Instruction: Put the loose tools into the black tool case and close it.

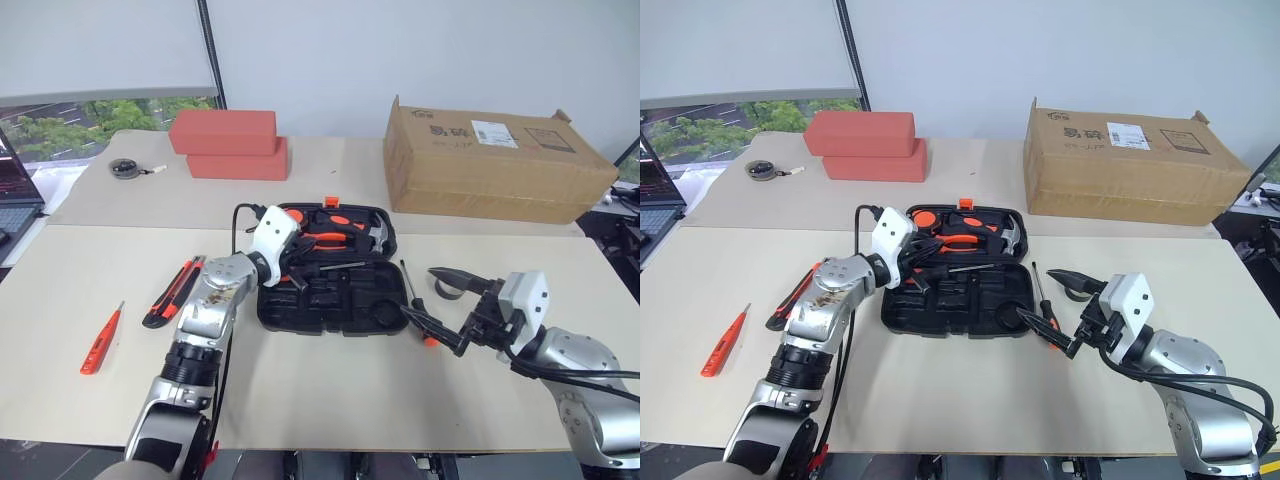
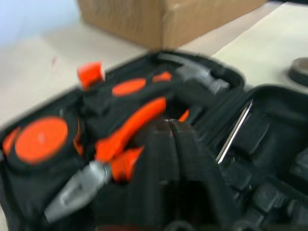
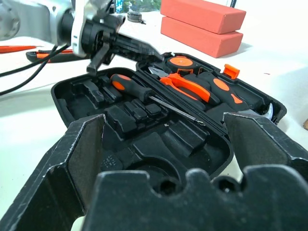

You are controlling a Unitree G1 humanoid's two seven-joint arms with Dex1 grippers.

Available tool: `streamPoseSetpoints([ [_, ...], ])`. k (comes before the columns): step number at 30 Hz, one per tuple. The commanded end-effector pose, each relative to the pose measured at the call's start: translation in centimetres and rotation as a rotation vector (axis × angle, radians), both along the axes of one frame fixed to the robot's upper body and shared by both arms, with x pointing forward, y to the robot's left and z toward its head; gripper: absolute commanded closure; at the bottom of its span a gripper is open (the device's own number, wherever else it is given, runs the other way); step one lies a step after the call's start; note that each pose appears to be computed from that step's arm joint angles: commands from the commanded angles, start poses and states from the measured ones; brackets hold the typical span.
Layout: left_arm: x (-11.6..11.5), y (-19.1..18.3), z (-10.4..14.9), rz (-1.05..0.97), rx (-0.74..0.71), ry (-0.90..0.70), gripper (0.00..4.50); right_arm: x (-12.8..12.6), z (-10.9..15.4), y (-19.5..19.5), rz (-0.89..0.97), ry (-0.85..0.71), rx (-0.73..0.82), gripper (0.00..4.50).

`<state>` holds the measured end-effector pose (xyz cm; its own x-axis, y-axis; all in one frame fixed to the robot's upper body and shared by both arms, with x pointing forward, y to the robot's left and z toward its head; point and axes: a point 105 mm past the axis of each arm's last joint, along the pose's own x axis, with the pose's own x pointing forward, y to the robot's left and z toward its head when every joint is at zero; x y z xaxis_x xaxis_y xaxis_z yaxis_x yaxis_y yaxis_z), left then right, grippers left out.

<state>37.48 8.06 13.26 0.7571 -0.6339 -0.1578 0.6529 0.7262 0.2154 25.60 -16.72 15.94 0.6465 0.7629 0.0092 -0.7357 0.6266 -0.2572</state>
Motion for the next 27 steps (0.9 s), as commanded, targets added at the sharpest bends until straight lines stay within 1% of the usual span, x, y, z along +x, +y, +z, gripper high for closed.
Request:
streamPoseSetpoints([
  [1, 0.3, -0.1, -0.3, 0.044, 0.026, -0.017, 4.45, -0.3, 1.0, 0.2, 0.013, -0.052, 0.001, 0.00],
  [5, 0.2, -0.7, -1.4, 0.015, 0.054, 0.014, 4.45, -0.4, 0.9, 0.1, 0.011, -0.050, -0.002, 0.00],
  [8, -0.2, -1.4, -3.2, -0.033, 0.117, 0.075, 4.45, -0.4, 0.9, 0.1, 0.007, -0.051, -0.002, 0.00],
  [10, -0.7, -2.0, -4.5, -0.088, 0.171, 0.119, 4.45, -0.4, 0.8, 0.1, 0.005, -0.049, -0.001, 0.00],
  [12, -0.8, -2.4, -5.5, -0.125, 0.252, 0.125, 4.45, -0.4, 0.7, 0.2, 0.005, -0.047, -0.002, 0.00],
  [14, -0.8, -2.4, -6.4, -0.136, 0.311, 0.144, 4.45, -0.3, 0.7, 0.2, 0.003, -0.047, -0.002, 0.00],
  [18, -1.1, -1.9, -8.1, -0.187, 0.468, 0.134, 4.45, -0.3, 0.7, 0.0, -0.014, -0.049, -0.001, 0.00],
  [24, -1.1, -1.3, -9.5, -0.197, 0.534, 0.136, 4.45, -0.3, 0.1, -0.1, -0.032, -0.025, -0.014, 0.00],
  [27, -0.5, -1.1, -9.7, -0.169, 0.547, 0.119, 4.45, -0.3, -0.1, -0.2, -0.037, -0.011, -0.028, 0.00],
])
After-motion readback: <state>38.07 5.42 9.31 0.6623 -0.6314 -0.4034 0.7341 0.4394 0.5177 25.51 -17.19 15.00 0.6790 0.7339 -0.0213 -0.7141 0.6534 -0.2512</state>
